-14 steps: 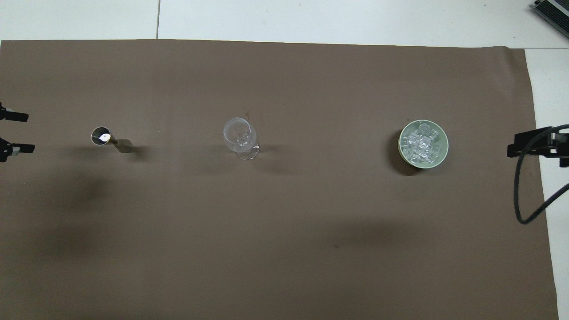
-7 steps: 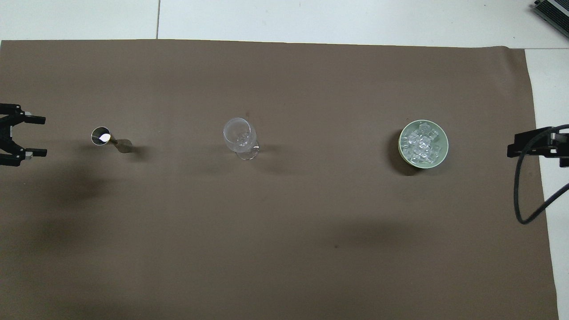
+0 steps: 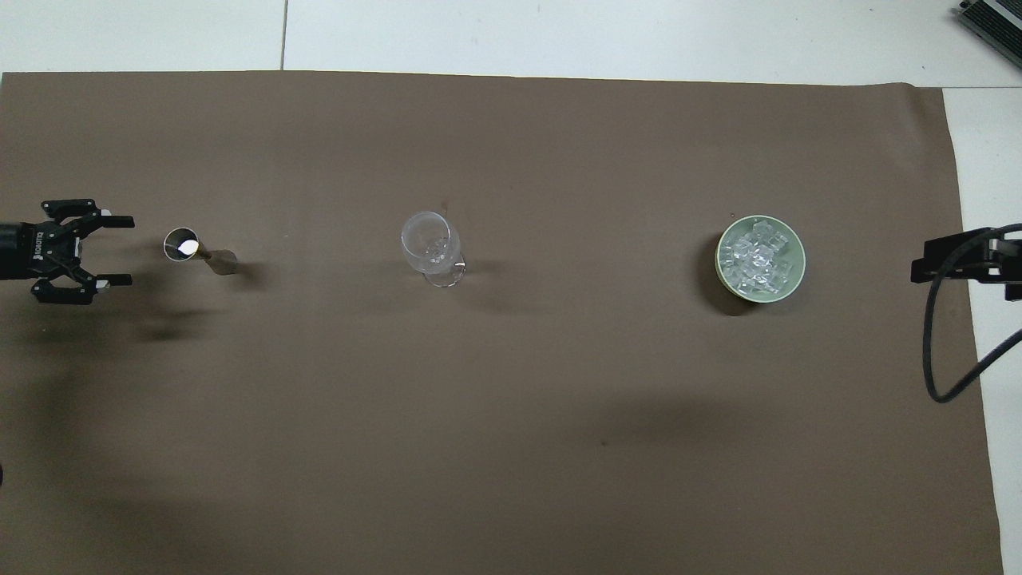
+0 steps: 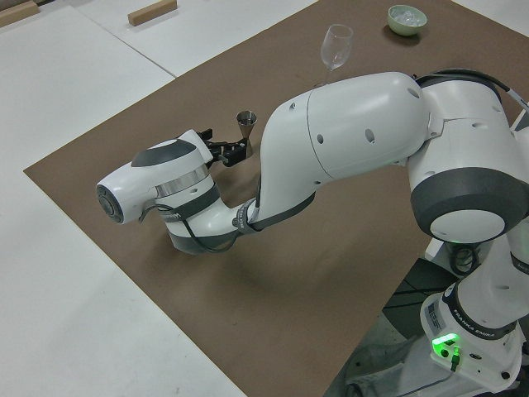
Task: Pour wine and add ice with both arms
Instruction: 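Move the left gripper toward the small metal cup, then close the left gripper around the small metal cup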
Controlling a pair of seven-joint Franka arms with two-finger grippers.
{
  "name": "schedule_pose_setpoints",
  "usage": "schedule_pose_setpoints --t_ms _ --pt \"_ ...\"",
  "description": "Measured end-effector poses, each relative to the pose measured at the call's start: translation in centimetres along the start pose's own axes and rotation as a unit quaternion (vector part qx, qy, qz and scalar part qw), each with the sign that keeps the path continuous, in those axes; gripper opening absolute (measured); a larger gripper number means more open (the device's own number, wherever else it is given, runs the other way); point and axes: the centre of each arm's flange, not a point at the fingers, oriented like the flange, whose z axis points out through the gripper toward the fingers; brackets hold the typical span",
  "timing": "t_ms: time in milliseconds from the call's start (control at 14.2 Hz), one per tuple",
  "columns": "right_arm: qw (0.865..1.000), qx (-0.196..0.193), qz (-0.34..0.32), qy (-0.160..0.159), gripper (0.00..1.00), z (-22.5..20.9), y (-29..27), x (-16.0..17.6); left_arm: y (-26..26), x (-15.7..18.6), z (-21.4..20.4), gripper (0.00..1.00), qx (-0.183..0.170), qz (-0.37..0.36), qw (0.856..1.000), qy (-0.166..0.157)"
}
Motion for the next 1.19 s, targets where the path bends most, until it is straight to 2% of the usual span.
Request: schedule_pose_setpoints --t_ms 281,773,843,1195 --pt "1.0 0.0 0.0 0.0 1.0 0.0 0.0 0.0 -0.1 -1.8 1.9 1.0 -0.016 0.017 1.0 0.021" --pt "1.0 0.0 0.0 0.0 1.0 0.0 0.0 0.0 -0.2 -2.9 3.9 1.0 -0.018 0.027 0.998 0.062" --pt "1.0 0.0 0.0 0.0 1.0 0.0 0.0 0.0 -0.3 -3.0 4.4 0.96 -0.02 0.026 0.997 0.067" --pt "1.0 0.0 0.0 0.0 1.0 0.0 0.0 0.0 -0.5 -3.4 6.1 0.94 -0.03 0.024 0.997 0.074"
